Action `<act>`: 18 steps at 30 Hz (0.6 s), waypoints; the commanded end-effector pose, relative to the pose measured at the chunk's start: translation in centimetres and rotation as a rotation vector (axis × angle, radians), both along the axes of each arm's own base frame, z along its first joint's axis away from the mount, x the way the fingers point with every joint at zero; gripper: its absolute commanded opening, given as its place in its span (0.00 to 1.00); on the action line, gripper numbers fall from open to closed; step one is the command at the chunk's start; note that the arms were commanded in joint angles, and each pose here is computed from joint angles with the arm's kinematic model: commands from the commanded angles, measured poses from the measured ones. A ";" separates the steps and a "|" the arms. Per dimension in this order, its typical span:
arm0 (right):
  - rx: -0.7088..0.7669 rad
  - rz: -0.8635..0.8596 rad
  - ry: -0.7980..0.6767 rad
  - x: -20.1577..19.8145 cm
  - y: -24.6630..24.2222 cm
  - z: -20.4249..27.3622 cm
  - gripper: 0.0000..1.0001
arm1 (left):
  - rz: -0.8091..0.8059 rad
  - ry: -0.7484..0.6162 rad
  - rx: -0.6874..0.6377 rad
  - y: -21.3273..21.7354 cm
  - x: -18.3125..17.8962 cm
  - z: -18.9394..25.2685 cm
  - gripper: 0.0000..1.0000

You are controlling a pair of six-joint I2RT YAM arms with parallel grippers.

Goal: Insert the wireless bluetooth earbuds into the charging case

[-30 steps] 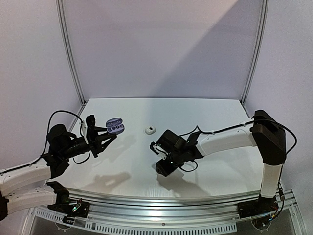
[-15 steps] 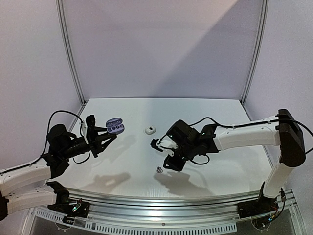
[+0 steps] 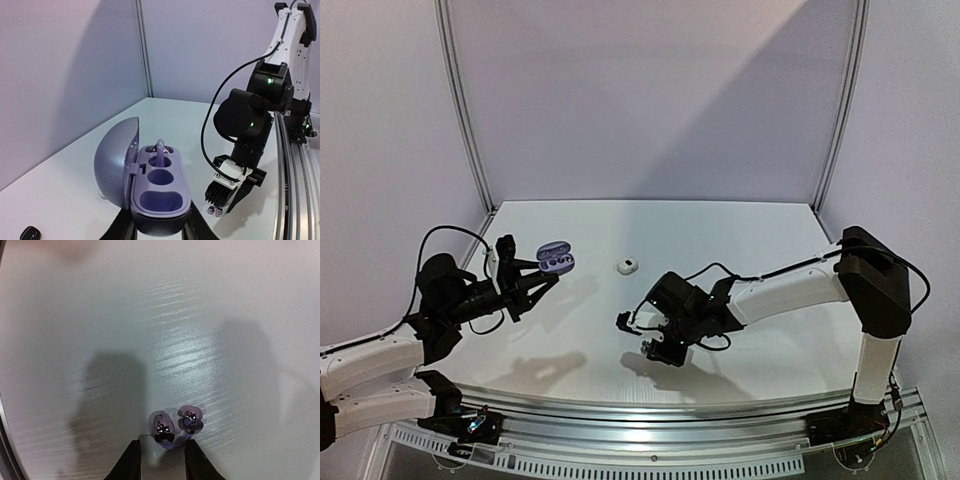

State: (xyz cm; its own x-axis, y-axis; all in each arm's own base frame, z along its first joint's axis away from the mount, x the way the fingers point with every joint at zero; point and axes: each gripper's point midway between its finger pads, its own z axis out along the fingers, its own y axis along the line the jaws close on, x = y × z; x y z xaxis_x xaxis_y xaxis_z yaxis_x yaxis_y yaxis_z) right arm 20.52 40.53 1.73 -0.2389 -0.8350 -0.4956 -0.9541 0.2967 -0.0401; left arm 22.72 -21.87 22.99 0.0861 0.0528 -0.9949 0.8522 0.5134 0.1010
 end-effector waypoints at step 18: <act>-0.003 -0.002 -0.007 0.6 1.6 -2.0 0.28 | 0.011 0.006 0.011 0.2 0.3 -0.6 0.00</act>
